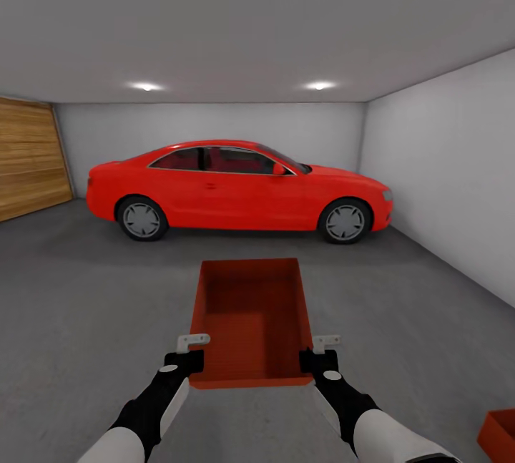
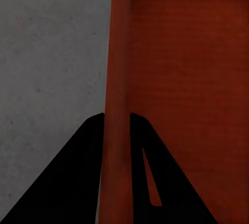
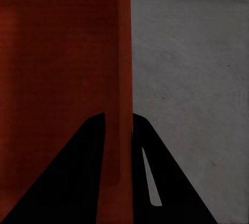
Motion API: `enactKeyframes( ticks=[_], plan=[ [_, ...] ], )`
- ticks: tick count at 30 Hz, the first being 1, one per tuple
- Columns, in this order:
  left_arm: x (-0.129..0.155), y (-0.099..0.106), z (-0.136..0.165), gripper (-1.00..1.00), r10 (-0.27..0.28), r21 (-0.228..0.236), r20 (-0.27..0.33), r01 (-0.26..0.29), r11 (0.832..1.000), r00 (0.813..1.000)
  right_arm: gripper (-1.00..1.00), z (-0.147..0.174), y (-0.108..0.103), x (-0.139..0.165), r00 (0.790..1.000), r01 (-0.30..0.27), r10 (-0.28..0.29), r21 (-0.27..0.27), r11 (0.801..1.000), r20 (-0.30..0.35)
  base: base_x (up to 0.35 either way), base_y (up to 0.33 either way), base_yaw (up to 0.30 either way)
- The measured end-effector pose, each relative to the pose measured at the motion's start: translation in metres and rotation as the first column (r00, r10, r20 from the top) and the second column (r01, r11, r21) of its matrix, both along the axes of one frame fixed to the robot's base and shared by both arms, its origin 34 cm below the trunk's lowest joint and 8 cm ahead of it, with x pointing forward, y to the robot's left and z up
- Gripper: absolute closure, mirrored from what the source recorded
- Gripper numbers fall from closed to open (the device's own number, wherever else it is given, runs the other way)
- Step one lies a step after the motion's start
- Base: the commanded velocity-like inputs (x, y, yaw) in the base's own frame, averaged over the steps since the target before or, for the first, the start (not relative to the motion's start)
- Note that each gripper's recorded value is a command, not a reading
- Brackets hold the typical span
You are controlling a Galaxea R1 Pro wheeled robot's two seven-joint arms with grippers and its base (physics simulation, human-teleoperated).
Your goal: Move the two storage containers from the living room to the garage. In the garage, place one container on the floor and stack the other container on top of it (either order is fine).
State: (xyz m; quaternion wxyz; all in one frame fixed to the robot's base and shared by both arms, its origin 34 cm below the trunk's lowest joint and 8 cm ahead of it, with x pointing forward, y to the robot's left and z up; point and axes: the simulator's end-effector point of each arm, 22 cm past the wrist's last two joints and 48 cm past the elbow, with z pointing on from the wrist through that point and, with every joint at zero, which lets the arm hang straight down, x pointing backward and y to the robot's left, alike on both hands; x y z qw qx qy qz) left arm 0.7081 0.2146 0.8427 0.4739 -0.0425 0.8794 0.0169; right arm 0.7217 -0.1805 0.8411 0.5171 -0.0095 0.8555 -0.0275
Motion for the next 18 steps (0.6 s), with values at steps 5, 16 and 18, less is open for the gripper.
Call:
enactKeyframes(
  ticks=[5, 16, 18],
  plan=[
    [0.0000, 0.0000, 0.0000, 1.00, 0.000, 0.000, 0.000, 0.000, 1.000, 1.000, 1.00, 0.0000, 0.0000, 0.0000, 1.000, 0.000, 0.000, 0.000, 1.000, 0.000, 0.322, 0.000, 0.000],
    [0.0002, 0.0000, 0.0003, 1.00, 0.000, 0.000, 0.001, 0.000, 1.000, 1.000, 1.00, 0.0003, 0.0000, 0.0002, 1.000, 0.000, 0.000, -0.001, 1.000, 0.002, 0.322, 0.000, 0.000],
    [0.0000, 0.0001, 0.0000, 1.00, 0.000, 0.000, 0.000, 0.000, 1.000, 1.000, 1.00, 0.0000, 0.0000, 0.0000, 1.000, 0.000, 0.000, -0.001, 1.000, 0.000, 0.322, 0.000, 0.000]
  ],
)
